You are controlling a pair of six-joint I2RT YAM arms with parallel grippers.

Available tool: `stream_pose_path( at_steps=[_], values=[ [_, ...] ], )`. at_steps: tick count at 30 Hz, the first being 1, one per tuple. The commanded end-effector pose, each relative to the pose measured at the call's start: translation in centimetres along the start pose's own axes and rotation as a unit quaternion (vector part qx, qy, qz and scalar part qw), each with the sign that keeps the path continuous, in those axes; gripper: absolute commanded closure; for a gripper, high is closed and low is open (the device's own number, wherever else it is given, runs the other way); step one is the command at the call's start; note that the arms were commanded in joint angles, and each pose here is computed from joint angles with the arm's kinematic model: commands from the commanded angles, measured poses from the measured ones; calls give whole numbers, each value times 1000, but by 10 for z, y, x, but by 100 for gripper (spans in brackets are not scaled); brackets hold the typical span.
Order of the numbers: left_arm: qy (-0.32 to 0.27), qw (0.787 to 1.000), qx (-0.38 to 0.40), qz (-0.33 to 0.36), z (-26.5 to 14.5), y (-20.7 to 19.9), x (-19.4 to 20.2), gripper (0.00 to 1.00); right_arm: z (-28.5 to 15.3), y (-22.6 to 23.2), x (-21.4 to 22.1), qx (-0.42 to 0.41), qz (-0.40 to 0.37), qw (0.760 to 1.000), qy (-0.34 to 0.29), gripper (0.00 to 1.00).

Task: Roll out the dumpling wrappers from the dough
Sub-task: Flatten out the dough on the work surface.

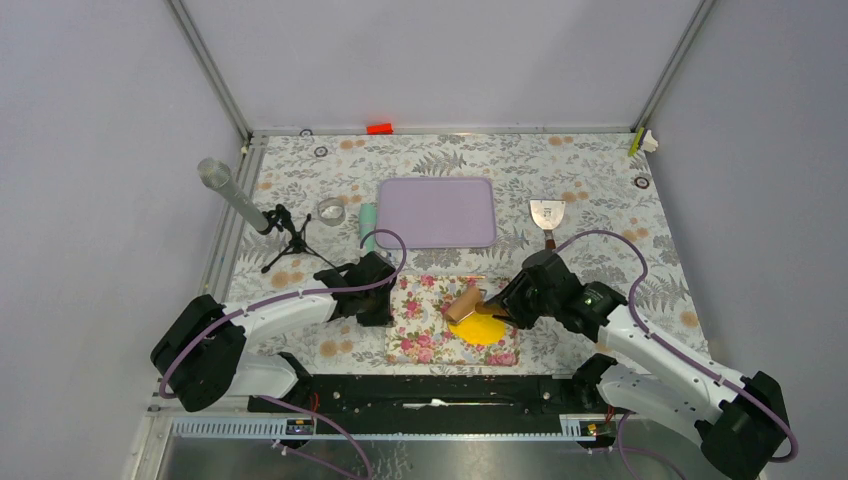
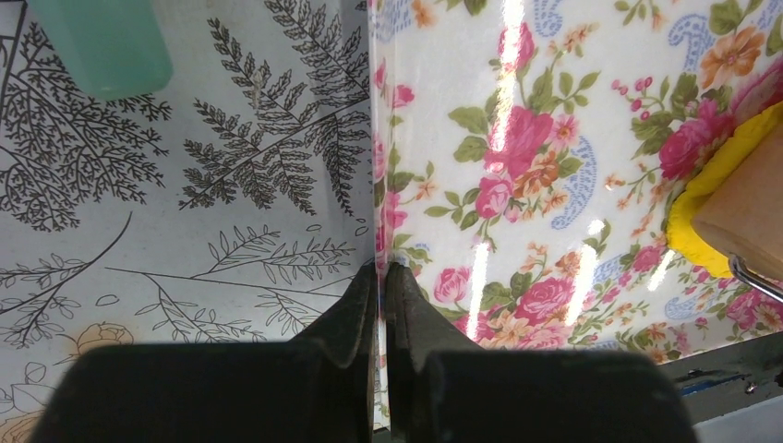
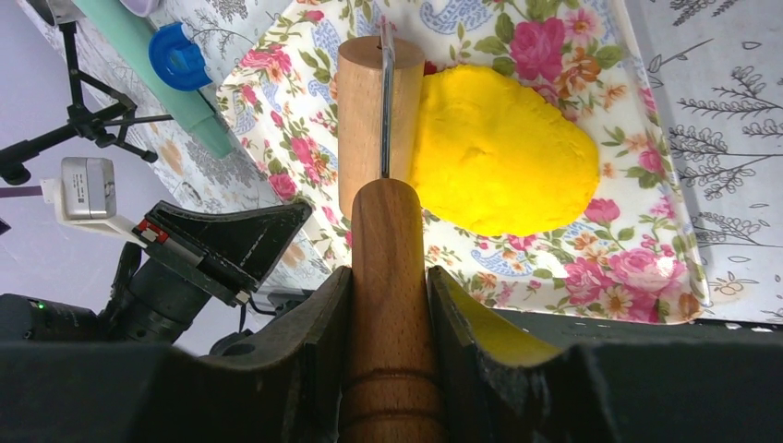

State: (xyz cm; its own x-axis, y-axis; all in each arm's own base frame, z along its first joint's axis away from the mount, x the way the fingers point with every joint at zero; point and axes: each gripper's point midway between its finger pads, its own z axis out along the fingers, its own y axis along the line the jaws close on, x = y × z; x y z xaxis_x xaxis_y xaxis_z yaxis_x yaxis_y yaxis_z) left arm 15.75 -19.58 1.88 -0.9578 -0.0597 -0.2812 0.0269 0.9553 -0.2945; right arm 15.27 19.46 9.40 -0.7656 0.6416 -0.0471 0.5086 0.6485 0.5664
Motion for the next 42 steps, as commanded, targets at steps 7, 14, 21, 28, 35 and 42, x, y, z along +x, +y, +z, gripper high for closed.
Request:
stream_pose_path(
  at_steps=[7,14,21,28,35,42],
  values=[
    [4,999,32,8,2,-15,-1,100,7,-54,-15,149,-63,986,-46,100],
    [11,999,19,27,7,-11,-1,100,-37,63,-27,29,-147,987,-54,100],
    [-5,1000,20,7,3,-14,-8,100,-51,25,-18,50,-154,986,-44,100],
    [-9,1000,27,12,1,-17,-11,100,-40,25,2,60,-212,973,-67,100],
    [-5,1000,26,9,2,-17,-9,100,-29,-1,-2,101,-173,977,-78,100],
    [-5,1000,28,10,2,-16,-8,100,-3,-46,4,157,-156,973,-62,100]
  ],
)
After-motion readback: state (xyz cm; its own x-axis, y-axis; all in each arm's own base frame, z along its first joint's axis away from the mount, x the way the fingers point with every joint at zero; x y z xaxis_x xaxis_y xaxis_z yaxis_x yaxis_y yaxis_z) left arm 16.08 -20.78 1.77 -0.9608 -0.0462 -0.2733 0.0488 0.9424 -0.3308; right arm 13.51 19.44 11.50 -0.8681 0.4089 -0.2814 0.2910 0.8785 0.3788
